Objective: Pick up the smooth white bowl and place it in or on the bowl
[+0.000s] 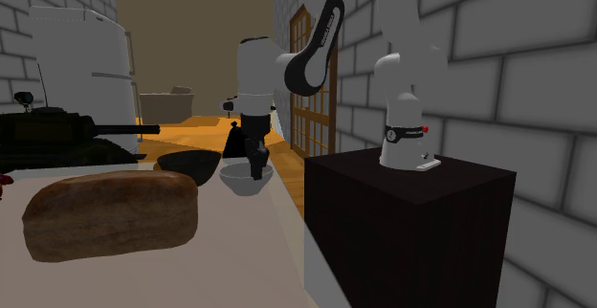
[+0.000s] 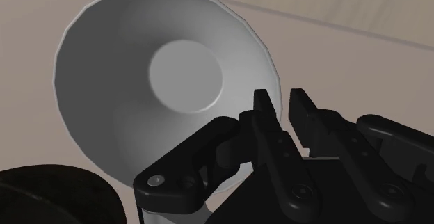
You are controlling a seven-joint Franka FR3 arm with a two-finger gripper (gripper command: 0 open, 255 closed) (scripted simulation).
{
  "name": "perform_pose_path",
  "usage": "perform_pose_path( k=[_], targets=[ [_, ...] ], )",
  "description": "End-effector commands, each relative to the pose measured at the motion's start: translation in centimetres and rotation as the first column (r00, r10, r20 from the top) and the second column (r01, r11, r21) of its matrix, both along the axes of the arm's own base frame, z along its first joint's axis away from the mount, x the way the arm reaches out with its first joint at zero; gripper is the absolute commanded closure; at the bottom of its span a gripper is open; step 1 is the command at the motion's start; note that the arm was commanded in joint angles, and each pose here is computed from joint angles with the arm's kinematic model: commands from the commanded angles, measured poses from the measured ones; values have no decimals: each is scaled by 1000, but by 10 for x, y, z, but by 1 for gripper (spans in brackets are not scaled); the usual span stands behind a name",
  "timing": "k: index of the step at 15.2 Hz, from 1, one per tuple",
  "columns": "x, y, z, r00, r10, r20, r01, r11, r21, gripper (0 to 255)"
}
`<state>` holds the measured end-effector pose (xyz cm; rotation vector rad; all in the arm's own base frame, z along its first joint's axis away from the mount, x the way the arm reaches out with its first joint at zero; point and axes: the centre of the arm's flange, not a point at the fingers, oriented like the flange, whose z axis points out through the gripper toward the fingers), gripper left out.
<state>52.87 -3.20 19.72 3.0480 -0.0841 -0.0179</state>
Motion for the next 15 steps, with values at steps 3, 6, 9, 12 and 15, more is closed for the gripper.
perform_pose_path(
  k=[3, 6, 9, 12, 15],
  targets=[
    [0, 0, 0, 1000, 0, 0, 0, 1000, 0, 255],
    [0, 0, 0, 1000, 0, 0, 0, 1000, 0, 255],
    [0, 0, 11, 1000, 0, 0, 0, 1000, 0, 255],
    [0, 0, 26, 1000, 0, 0, 0, 1000, 0, 255],
    [0, 0, 42, 1000, 0, 0, 0, 1000, 0, 255]
  ],
)
